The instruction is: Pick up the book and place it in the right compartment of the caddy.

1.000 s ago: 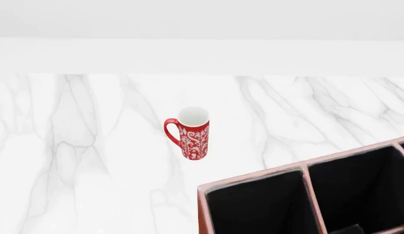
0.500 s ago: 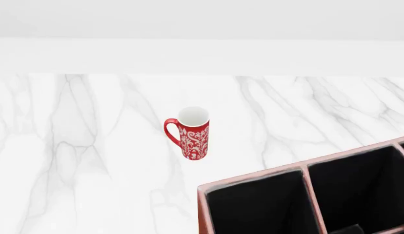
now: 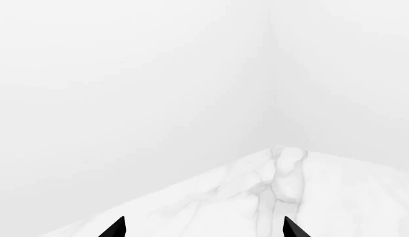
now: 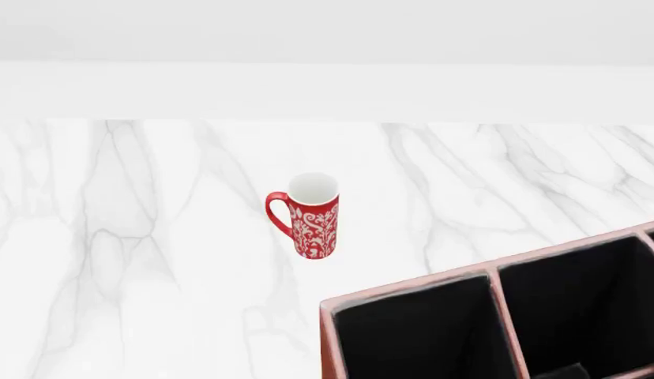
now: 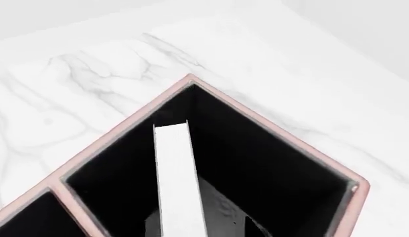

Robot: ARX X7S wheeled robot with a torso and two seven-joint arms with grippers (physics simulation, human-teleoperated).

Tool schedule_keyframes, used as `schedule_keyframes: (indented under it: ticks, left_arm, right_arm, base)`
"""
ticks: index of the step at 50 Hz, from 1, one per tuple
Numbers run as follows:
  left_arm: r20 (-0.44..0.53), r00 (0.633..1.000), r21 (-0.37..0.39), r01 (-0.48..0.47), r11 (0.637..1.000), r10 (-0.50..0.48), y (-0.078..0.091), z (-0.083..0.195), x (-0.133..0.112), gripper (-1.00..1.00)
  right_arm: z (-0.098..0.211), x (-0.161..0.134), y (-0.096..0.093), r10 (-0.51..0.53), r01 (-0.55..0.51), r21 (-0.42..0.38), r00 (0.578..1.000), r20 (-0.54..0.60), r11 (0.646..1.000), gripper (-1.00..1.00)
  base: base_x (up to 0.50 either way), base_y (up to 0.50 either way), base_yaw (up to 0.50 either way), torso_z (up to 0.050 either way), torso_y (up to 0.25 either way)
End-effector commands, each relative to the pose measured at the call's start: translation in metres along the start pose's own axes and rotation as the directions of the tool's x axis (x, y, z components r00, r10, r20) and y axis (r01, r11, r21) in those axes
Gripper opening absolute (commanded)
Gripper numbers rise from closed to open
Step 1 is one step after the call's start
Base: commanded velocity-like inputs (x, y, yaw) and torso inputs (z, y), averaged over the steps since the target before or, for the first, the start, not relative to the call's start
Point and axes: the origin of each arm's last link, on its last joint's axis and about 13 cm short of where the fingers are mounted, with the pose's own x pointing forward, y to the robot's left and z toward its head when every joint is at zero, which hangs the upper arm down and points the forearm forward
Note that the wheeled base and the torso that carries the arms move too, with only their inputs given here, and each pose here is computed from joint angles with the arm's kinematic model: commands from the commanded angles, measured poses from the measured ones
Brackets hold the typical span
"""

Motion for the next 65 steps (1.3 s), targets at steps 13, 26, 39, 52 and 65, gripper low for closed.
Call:
schedule_keyframes:
  ticks: [13,26,39,52,65]
  left_arm:
    - [-0.003,1.000,0.001,0.006,1.000,-0.006,-0.002,-0.001,0.000,1.00]
    - [-0.001,1.000,0.003,0.014,1.000,-0.014,-0.004,0.001,0.001,1.00]
    - [-0.022,0.956,-0.041,0.292,0.956,-0.293,-0.077,0.047,0.045,1.00]
    - [0.054,0.791,-0.136,0.610,0.780,-0.609,-0.165,0.085,0.073,1.00]
    - [0.137,0.667,-0.145,0.745,0.651,-0.733,-0.230,0.116,0.087,1.00]
  right_arm:
    - [0.000,0.002,0.000,0.009,-0.009,0.004,0.999,0.037,1.000,1.00]
    - [0.002,-0.001,0.002,0.028,-0.028,0.009,0.998,0.065,1.000,1.00]
    - [0.025,0.001,0.050,0.130,-0.109,-0.083,0.936,0.329,0.991,1.00]
    - [0.021,0.013,0.101,0.243,-0.189,-0.171,0.887,0.392,0.967,1.00]
    - [0.014,0.005,0.147,0.379,-0.305,-0.236,0.825,0.418,0.923,1.00]
  base:
    - [0.00,0.00,0.00,0.000,0.000]
    - [0.00,0.00,0.00,0.000,0.000]
    - [0.00,0.00,0.00,0.000,0.001]
    - [0.00,0.00,0.00,0.000,0.000]
    - [0.00,0.00,0.00,0.000,0.000]
